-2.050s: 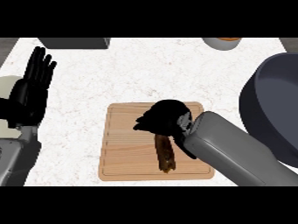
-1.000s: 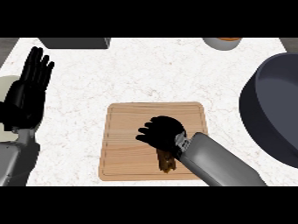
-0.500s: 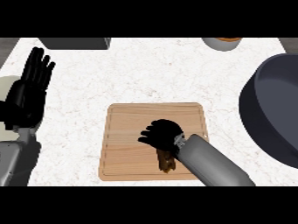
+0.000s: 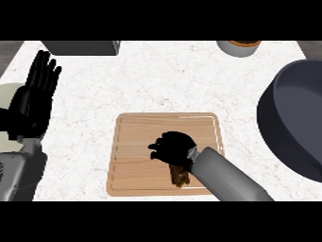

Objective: Pick the sweet potato from the cutting board and place it in the pot

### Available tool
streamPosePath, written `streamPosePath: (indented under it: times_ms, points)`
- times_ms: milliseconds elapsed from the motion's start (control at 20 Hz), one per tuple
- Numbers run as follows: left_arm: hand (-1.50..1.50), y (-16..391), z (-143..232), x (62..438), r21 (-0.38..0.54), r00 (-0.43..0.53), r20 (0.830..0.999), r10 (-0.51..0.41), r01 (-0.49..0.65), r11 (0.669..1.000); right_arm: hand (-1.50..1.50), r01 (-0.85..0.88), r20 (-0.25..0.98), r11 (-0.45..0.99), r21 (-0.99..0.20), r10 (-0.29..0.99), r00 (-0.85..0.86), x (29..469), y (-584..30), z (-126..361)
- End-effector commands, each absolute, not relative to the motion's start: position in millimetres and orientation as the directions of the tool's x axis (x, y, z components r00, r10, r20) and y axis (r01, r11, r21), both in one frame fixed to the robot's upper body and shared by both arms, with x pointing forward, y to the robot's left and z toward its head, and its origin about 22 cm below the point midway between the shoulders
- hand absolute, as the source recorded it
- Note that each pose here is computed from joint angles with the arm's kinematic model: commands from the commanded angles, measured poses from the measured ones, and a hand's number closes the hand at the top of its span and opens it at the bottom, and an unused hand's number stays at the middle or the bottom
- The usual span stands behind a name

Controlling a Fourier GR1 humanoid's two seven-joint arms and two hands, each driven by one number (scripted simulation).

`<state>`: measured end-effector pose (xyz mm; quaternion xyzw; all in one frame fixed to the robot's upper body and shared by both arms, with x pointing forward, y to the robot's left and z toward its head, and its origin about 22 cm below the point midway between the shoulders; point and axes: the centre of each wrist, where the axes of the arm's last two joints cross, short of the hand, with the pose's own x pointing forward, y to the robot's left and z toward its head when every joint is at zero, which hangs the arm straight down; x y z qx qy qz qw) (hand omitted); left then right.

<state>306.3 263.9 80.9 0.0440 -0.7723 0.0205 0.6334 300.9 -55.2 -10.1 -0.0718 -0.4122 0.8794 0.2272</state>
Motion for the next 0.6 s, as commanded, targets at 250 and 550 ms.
streamPosePath:
  times_ms: [250, 550]
  points:
    - [0.00, 271.3, 79.9, 295.3, 0.035, -0.189, 0.981, -0.052, -0.093, 0.995, 1.50, -0.332, 0.119, -0.569, -0.752, 0.378, -0.918, 269.8, -41.8, -35.4]
    - [0.00, 270.4, 72.8, 287.2, 0.018, -0.181, 0.983, -0.036, -0.102, 0.995, 1.50, -0.204, -0.001, -0.475, -0.856, 0.396, -0.918, 258.0, -32.7, 18.2]
